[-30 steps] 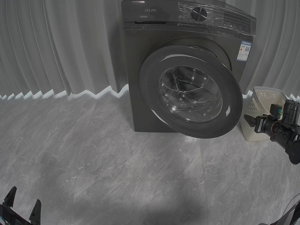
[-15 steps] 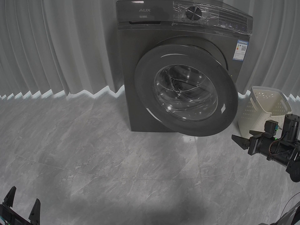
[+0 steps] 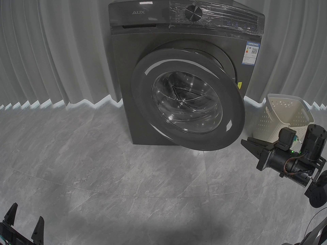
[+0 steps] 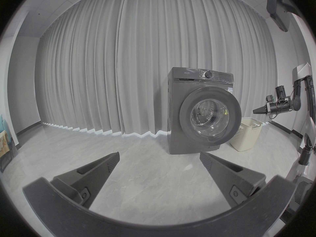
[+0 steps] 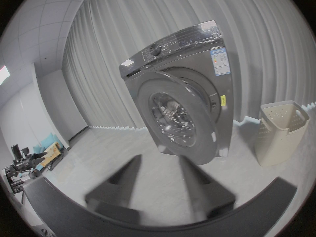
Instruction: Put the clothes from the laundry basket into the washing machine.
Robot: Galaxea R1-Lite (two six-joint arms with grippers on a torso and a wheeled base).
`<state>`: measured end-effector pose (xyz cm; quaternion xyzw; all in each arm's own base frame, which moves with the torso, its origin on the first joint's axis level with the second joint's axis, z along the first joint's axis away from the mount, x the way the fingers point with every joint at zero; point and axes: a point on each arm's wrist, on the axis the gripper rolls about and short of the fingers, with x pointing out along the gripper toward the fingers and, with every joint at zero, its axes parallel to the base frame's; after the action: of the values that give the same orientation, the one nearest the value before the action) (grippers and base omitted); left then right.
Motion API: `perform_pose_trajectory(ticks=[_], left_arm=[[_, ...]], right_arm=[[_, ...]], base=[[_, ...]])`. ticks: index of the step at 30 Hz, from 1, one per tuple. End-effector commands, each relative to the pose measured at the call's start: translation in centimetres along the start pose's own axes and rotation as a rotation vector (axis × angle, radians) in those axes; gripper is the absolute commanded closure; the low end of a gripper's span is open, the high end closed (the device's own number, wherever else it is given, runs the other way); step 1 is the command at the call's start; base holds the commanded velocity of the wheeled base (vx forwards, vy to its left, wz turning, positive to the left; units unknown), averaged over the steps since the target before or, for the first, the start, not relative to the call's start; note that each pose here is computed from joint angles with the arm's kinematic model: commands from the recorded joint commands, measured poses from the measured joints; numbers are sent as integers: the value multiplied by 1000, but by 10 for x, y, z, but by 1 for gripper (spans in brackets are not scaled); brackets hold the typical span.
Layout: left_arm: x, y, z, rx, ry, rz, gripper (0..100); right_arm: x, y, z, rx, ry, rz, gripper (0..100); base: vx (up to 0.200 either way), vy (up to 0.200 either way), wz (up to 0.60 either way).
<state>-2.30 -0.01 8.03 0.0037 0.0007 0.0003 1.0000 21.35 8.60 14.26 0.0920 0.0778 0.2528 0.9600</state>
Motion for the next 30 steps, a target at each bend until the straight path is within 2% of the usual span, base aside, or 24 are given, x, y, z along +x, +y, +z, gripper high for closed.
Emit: perform_pose_trajectory(ticks=[1,8,13,17,22,24,25,26,30], left_arm=[[0,0,-5,0,3,1,0],[0,0,-5,-1,3,-1,0],[0,0,-5,0,3,-1,0],[0,0,-5,0,3,1,0],[0,0,-5,-1,5,1,0],[0,0,-5,-1,2,1,0],[0,0,-5,-1,2,1,0],[0,0,-5,-3,3,1,0],[0,0,-5,-1,2,1,0]], right_arm=[[9,1,-7,9,20,11,100],[21,-2,-11,8,3,14,100],[46,-8,-13,2,-32,10,100],[61,-13,-14,2,-44,-9,100],[70,-22,2,-7,-124,-93,100],[68,-33,10,-22,-155,-136,100],[68,-33,10,-22,-155,-136,100],[64,-37,15,-46,-174,-154,100],[53,-37,17,-75,-176,-168,100]], base=[[200,0,0],[200,0,0],[200,0,0],[0,0,0],[0,0,0],[0,0,0],[0,0,0],[0,-200,0],[0,-200,0]])
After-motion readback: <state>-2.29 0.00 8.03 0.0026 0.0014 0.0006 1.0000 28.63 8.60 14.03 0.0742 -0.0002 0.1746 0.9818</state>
